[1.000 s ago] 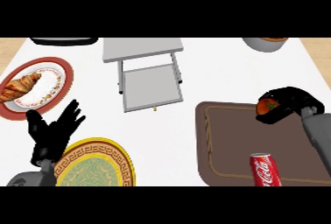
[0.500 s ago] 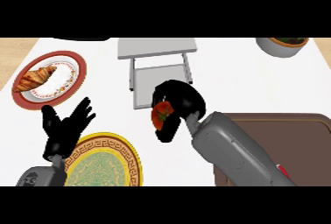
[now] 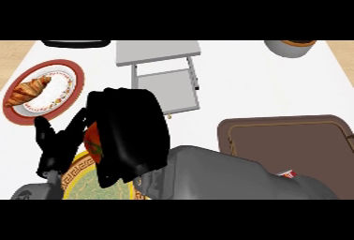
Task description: Pick the tomato from the tray and place it in the tiered shelf
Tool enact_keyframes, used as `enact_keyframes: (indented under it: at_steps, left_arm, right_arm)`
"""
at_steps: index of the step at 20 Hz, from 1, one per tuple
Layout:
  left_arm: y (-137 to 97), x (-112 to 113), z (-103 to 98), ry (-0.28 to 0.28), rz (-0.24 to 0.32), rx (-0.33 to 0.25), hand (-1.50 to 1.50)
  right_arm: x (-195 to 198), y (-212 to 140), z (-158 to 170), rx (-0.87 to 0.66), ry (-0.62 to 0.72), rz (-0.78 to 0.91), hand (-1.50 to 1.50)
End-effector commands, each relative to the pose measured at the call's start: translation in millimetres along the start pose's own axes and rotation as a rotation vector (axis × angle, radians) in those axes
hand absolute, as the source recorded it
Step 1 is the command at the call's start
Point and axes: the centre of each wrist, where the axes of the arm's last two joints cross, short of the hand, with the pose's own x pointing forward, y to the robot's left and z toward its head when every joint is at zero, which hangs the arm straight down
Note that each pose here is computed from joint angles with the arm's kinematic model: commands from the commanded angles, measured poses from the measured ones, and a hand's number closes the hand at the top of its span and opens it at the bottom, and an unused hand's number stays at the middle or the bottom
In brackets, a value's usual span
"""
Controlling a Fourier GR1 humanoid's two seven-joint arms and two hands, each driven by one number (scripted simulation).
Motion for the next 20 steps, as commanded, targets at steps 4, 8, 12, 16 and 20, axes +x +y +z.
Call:
enact_keyframes:
  at_steps: [4,8,12,16,20]
  left_arm:
    - [-3.6,-13.0,-3.4,0.059,0.017,0.021,0.0]
    - [9.8,-23.7,8.1,0.051,-0.002,-0.004,0.0]
    - [4.9,-12.7,17.9,0.043,0.0,0.008,0.0]
    - [3.3,-16.5,8.6,0.04,0.026,0.003,0.0]
    - [-1.8,-8.6,4.0,0.034,0.019,0.001,0.0]
  right_arm:
    - [69.6,-59.5,10.2,-0.169,0.054,-0.025,1.5]
    - [83.3,-80.0,-9.0,-0.225,0.092,-0.019,1.5]
    - [89.4,-105.4,-26.6,-0.262,0.142,-0.054,1.5]
    - [88.5,-150.6,-35.2,-0.315,0.133,-0.06,1.5]
    - [96.1,-165.1,-56.6,-0.322,0.152,-0.06,1.5]
